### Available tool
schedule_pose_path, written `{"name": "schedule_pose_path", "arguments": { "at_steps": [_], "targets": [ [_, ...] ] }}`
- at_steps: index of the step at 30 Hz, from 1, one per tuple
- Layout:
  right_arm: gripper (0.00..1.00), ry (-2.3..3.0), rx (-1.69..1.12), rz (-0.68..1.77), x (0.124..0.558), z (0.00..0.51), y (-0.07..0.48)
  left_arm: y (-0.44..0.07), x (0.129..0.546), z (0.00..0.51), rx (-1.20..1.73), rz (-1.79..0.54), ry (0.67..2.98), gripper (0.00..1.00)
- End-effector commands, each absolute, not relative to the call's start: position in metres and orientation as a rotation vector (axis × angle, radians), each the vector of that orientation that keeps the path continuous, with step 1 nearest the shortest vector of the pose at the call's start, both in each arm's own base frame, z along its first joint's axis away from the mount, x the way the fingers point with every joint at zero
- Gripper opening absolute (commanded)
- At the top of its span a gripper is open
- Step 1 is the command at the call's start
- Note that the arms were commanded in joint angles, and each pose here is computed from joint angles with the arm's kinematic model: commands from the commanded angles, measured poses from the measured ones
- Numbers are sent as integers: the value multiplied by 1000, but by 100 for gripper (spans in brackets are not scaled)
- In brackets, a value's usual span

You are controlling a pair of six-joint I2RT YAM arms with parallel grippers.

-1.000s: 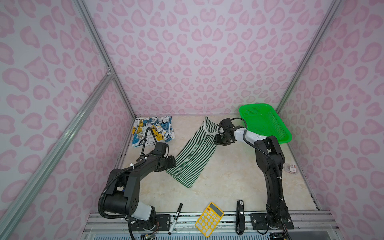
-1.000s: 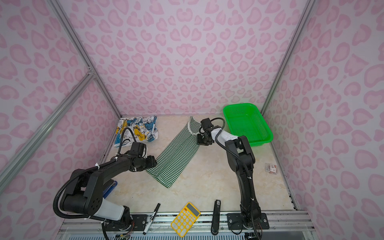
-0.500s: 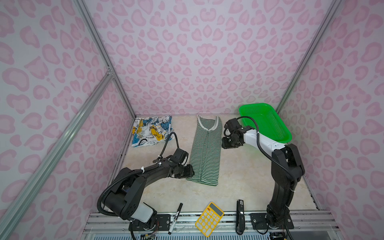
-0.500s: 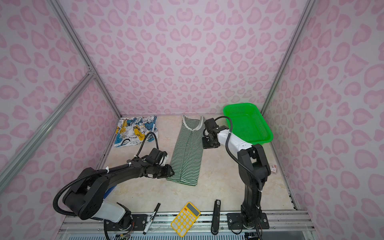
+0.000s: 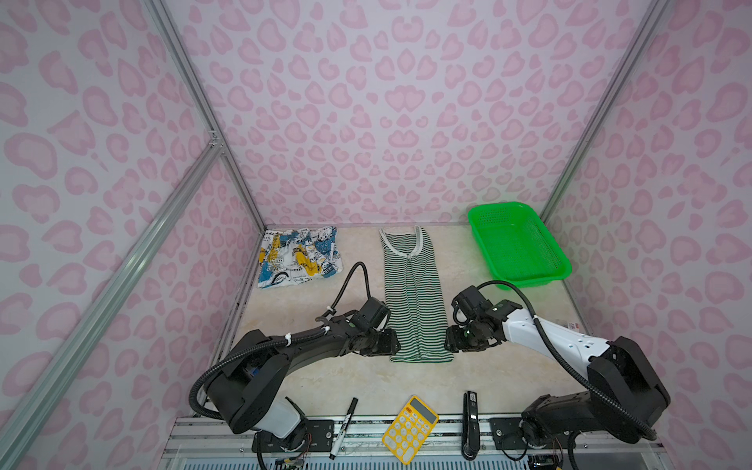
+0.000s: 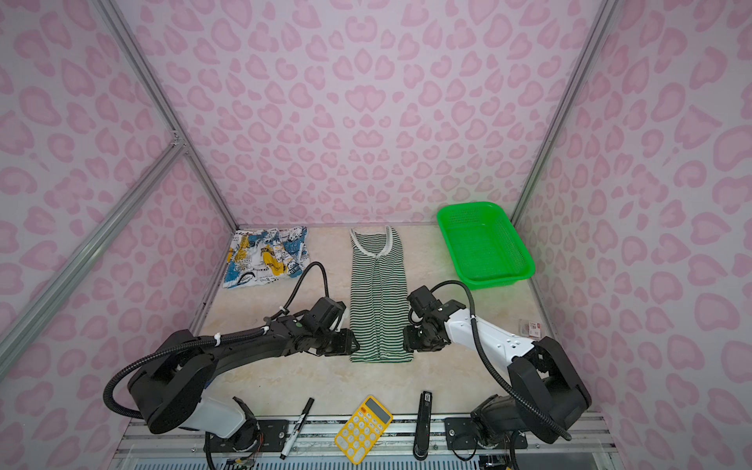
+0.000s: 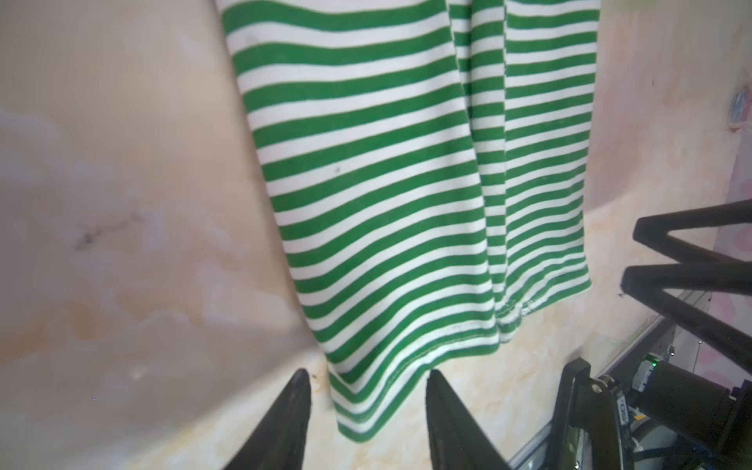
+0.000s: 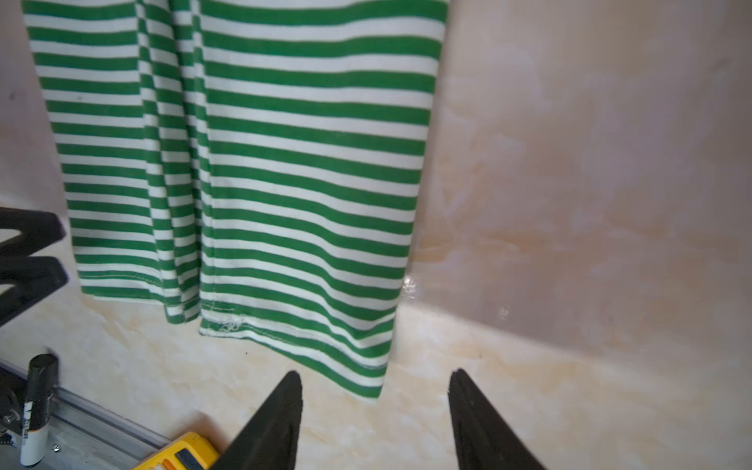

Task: Fold and stack the mixed laundry pile
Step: 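Grasp the garment's hem corners nearest the robot with both grippers and straighten it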

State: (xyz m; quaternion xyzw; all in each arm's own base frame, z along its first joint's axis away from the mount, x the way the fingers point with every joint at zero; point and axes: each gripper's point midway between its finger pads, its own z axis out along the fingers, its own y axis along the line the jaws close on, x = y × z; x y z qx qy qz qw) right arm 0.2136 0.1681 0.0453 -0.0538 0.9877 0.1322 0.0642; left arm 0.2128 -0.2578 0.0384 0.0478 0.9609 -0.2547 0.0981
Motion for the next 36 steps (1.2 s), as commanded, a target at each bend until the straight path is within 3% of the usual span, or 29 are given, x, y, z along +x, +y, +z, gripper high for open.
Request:
{"name": "schedule_pose_path", "arguments": {
  "at_steps": [1, 13, 16, 24, 28, 32, 36],
  "targets": [
    [60, 2988, -83, 447, 209, 35, 170, -244, 207, 31, 40, -702, 2866, 49],
    [51, 3001, -5, 624, 203, 12, 188, -266, 194, 18, 34, -838, 2884, 37],
    [43, 3003, 12, 641, 201, 9, 188, -266, 190, 17, 26, -839, 2892, 27],
    [11, 3009, 24, 559, 192, 12, 173, -266, 182, 16, 37, -837, 2914, 7],
    [5, 2997, 12, 520, 190, 20, 166, -269, 181, 20, 52, -840, 2910, 3],
    [5, 2980, 2, 521, 190, 27, 165, -275, 180, 26, 68, -850, 2897, 3],
    [37, 2991, 6, 495, 187, 27, 161, -278, 178, 26, 80, -848, 2898, 3]
  ]
}}
